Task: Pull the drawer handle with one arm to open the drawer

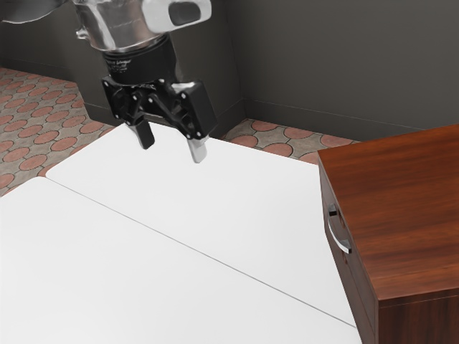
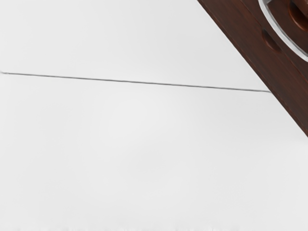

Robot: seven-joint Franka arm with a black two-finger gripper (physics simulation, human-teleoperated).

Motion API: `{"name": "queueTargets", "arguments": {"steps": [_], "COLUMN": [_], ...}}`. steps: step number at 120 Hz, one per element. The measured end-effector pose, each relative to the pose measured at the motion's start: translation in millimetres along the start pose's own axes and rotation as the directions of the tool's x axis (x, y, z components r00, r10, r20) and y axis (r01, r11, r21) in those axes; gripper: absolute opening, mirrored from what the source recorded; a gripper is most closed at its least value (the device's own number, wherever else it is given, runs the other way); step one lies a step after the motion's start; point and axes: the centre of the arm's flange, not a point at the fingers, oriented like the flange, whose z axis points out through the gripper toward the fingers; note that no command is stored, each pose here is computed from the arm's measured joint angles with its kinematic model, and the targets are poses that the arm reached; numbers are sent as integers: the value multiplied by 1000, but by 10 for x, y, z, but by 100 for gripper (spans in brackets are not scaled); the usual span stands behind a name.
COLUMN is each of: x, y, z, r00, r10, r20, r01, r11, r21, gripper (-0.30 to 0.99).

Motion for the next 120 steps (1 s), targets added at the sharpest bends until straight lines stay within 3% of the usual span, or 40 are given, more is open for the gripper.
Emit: {"name": "queueTargets", "arguments": {"steps": [14, 32, 39, 50, 58, 80, 101, 120], "x": [-377, -817, -587, 26, 228, 171, 415, 318], "y": [969, 1966, 1836, 1146, 870, 1221, 1276, 1404], "z": [80, 264, 330, 462, 524, 668, 915, 860], "r00": [996, 980, 993, 993, 977, 955, 907, 879], "r10": [92, 198, 115, -110, -208, -281, -398, -465], "r20": [6, 29, 30, 42, 53, 94, 140, 105], "r01": [-92, -198, -115, 111, 210, 288, 412, 474], "r11": [994, 980, 993, 994, 977, 955, 907, 876], "r21": [58, 20, -2, -22, -36, -67, -89, -85], "gripper": [69, 69, 69, 69, 69, 69, 69, 69]}}
